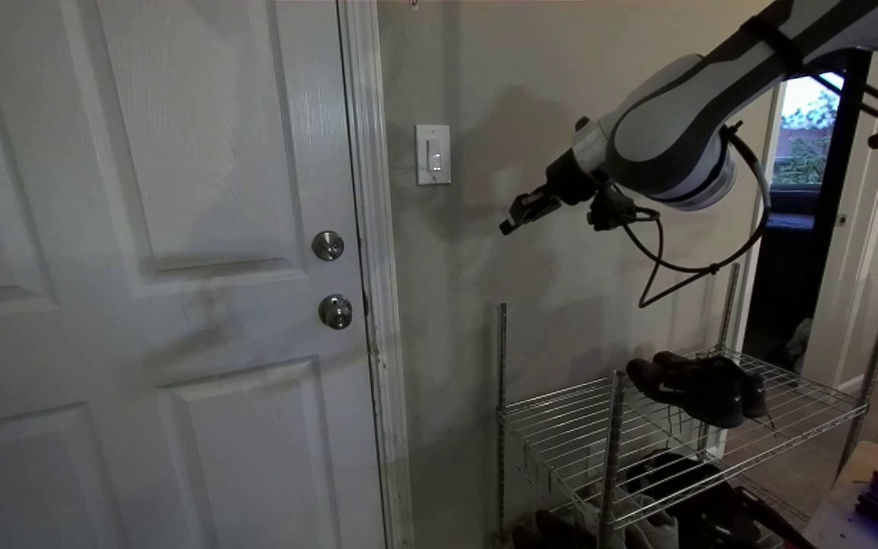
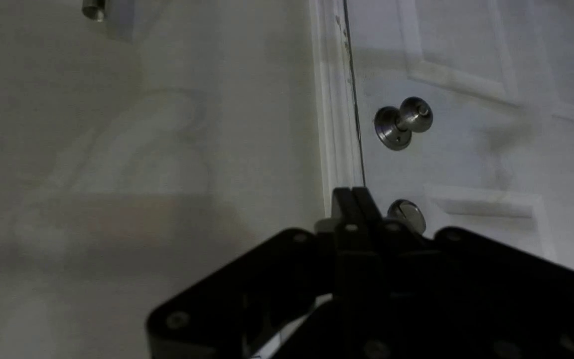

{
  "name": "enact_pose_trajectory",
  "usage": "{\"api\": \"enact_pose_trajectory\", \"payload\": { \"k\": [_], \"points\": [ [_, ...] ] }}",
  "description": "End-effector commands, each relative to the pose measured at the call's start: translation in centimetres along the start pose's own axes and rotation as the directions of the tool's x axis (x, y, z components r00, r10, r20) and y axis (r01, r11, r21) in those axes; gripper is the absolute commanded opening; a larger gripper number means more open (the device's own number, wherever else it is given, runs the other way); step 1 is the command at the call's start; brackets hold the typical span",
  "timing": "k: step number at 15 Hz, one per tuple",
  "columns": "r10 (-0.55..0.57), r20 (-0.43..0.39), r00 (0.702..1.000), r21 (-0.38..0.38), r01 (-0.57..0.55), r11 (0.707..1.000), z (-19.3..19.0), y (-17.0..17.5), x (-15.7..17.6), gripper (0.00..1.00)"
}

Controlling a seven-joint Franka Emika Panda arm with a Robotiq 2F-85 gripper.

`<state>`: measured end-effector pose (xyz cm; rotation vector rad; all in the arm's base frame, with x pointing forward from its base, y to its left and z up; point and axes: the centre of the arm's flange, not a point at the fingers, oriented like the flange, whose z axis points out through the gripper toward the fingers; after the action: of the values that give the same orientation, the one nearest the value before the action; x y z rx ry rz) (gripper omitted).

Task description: Turn on the light switch.

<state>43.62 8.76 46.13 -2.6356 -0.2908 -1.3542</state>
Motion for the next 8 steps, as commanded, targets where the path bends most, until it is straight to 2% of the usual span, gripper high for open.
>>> {"api": "enact_pose_trajectory", "payload": {
  "k": [1, 8],
  "points": [
    [0.044, -0.077, 0.996, -0.009, -0.045, 0.999, 2.7, -0.4, 2.1, 0.04],
    [0.055, -0.194, 0.979, -0.042, -0.064, 0.997, 4.7, -1.3, 7.9, 0.04]
  ]
}}
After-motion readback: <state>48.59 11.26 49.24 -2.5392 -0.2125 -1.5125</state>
